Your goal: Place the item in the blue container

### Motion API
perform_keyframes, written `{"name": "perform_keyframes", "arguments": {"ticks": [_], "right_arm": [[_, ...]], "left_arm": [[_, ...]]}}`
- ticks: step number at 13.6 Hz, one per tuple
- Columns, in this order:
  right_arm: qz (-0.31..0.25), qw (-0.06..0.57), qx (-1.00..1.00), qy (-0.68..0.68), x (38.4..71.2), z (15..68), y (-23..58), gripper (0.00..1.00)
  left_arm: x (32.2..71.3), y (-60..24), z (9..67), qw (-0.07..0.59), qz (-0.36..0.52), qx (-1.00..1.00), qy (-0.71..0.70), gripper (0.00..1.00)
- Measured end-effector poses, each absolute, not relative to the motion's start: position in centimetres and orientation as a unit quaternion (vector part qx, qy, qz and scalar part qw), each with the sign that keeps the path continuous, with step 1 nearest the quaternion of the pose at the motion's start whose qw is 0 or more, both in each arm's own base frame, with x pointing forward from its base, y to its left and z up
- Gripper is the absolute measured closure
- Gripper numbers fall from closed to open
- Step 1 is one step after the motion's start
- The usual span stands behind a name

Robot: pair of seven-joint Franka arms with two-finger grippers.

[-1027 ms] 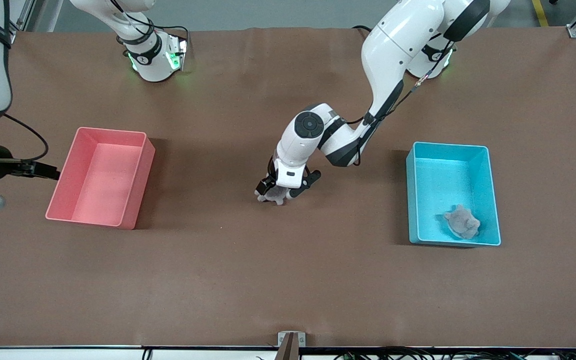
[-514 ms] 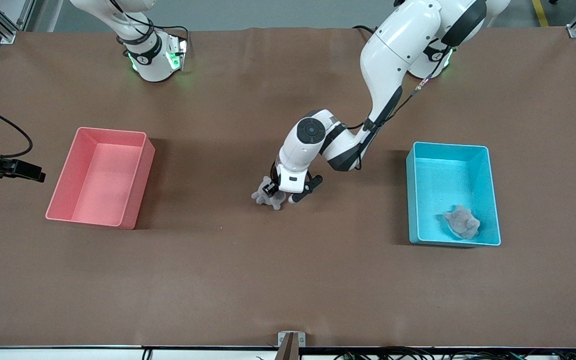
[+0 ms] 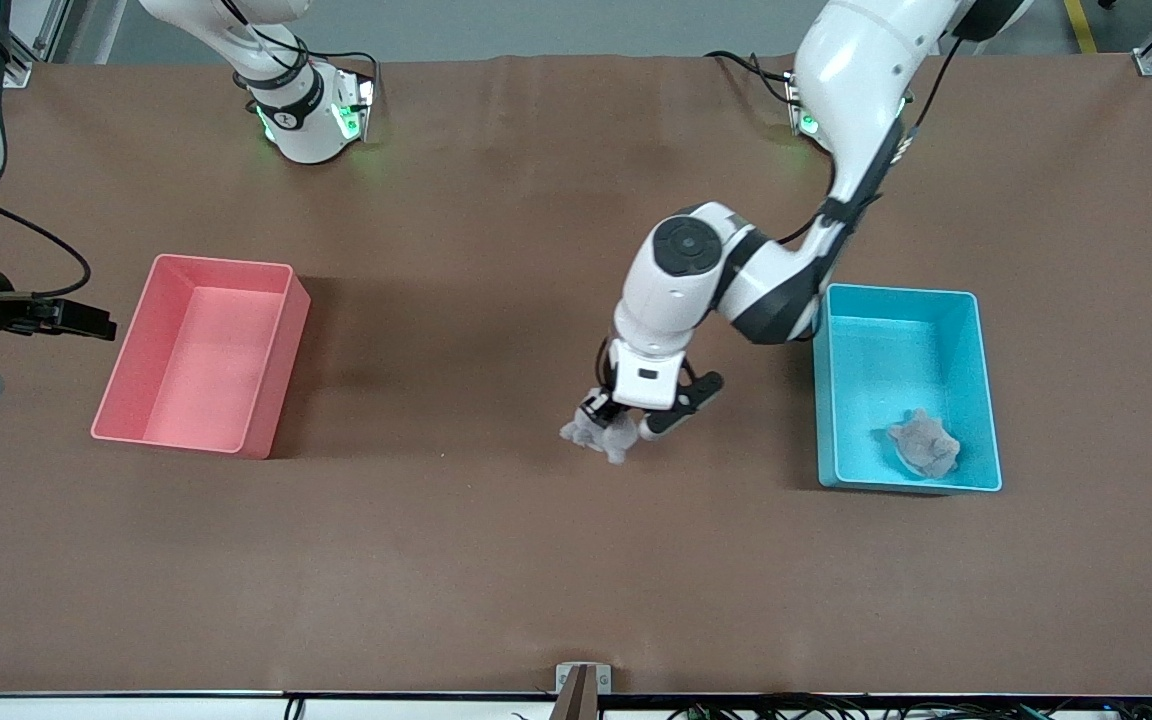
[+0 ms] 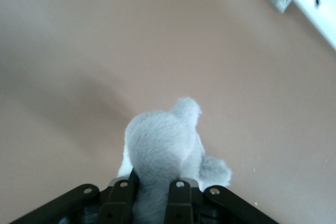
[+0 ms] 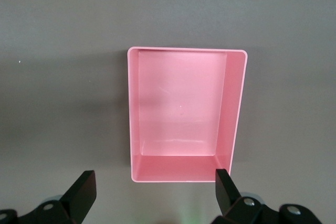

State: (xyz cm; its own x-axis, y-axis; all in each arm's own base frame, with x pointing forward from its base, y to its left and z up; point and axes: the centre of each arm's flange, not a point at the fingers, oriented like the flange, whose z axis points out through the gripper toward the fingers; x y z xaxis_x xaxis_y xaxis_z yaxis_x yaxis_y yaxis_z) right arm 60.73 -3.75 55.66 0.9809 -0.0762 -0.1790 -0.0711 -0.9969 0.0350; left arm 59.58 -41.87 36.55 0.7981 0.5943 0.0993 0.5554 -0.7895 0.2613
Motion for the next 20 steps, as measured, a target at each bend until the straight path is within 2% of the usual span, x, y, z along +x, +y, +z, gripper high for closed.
{"name": "perform_keyframes", "arguments": {"ticks": [2, 6, 10, 13, 15, 16, 18, 20], "right_arm": [[-0.085, 0.013, 0.996, -0.037, 59.9, 56.7, -3.7, 0.00], [-0.063, 0.011, 0.997, -0.038, 57.0, 60.4, -3.8, 0.00], [-0.047, 0.007, 0.998, -0.038, 53.5, 63.7, -3.7, 0.00], [-0.041, 0.006, 0.998, -0.036, 51.9, 65.1, -3.6, 0.00], [-0.036, 0.006, 0.999, -0.035, 51.2, 65.9, -3.4, 0.00], [-0.033, 0.006, 0.999, -0.035, 51.0, 66.2, -3.4, 0.00], [-0.030, 0.005, 0.999, -0.035, 50.8, 66.5, -3.4, 0.00], [-0.027, 0.005, 0.999, -0.035, 50.6, 66.8, -3.4, 0.00]], "left_arm": [[61.1, -35.8, 40.1, 0.056, 0.079, 0.957, 0.274, 0.79], [62.9, -23.5, 42.8, -0.030, 0.022, 0.983, 0.182, 0.79], [63.4, -11.3, 42.5, -0.059, -0.034, 0.992, 0.105, 0.79], [62.2, -4.3, 38.8, -0.063, -0.079, 0.988, 0.112, 0.80], [61.5, -2.3, 36.9, -0.063, -0.094, 0.986, 0.125, 0.65], [61.7, -1.6, 37.2, -0.061, -0.088, 0.986, 0.128, 0.54], [63.0, -0.8, 41.4, -0.055, -0.049, 0.988, 0.136, 0.30], [64.0, -0.4, 48.4, -0.052, -0.010, 0.988, 0.145, 0.07]]}}
